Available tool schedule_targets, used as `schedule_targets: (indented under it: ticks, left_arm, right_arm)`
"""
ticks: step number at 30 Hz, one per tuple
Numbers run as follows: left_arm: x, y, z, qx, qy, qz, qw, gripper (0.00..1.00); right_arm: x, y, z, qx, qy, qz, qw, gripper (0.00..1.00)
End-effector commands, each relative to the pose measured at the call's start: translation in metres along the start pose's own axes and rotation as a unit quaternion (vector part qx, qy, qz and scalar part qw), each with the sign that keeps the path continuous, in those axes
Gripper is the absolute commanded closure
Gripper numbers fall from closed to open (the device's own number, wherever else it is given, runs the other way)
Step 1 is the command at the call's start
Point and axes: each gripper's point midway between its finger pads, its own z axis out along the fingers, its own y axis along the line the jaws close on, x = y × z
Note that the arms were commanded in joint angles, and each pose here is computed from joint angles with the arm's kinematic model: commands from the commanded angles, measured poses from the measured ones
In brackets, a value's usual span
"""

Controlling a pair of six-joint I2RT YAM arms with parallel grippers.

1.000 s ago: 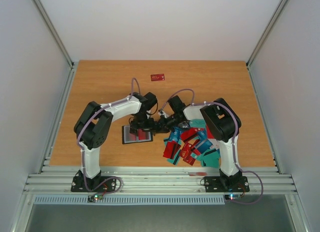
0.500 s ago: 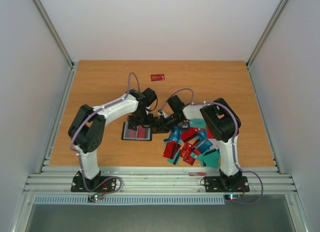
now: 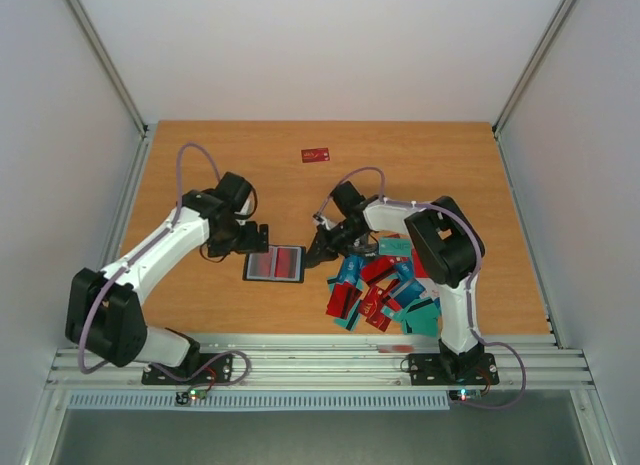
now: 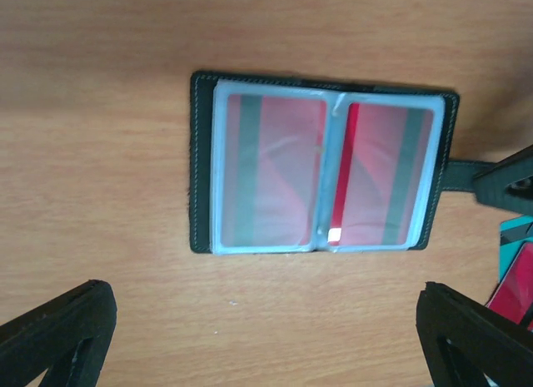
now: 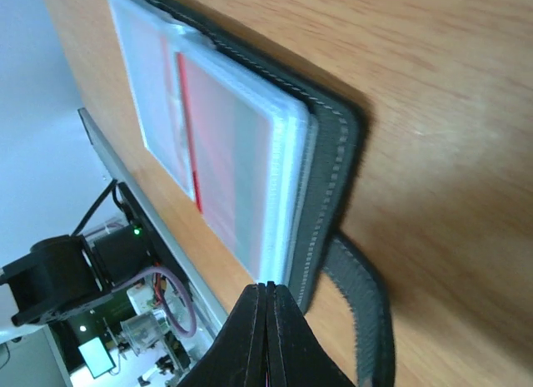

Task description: Put the credit cards into the card holder

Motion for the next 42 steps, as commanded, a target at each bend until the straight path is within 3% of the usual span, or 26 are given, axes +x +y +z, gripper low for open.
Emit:
schedule_targets:
  ticks: [1, 7, 15, 24, 31, 42]
  left_arm:
    - [0.000, 0.004, 0.001, 0.048, -0.008, 0.008, 0.999, 0.01]
    - [0.003, 0.015, 0.004, 0.067, -0.006, -0.007, 0.998, 0.06]
    - [0.003, 0.038, 0.018, 0.121, 0.009, -0.107, 0.987, 0.15]
    - [0.009, 0.058, 0.037, 0.150, 0.025, -0.187, 0.971, 0.21]
    - [0.013, 0.074, 0.052, 0.133, 0.032, -0.206, 0.969, 0.29]
    - [0.010, 0.052, 0.073, 0.216, 0.058, -0.182, 0.958, 0.39]
  right_arm:
    - [-0.001, 0.027, -0.016, 0.006, -0.009, -0.044, 0.999, 0.98]
    - [-0.001, 0.046, -0.031, 0.011, -0.025, -0.062, 0.998, 0.98]
    - [0.001, 0.082, -0.057, 0.000, -0.062, -0.079, 0.995, 0.98]
    - [-0.002, 0.091, -0.049, -0.021, -0.053, -0.071, 0.996, 0.97]
    - [-0.002, 0.083, -0.037, -0.019, -0.036, -0.058, 0.998, 0.97]
    - [-0.006, 0.069, -0.010, -0.016, 0.004, -0.043, 0.999, 0.98]
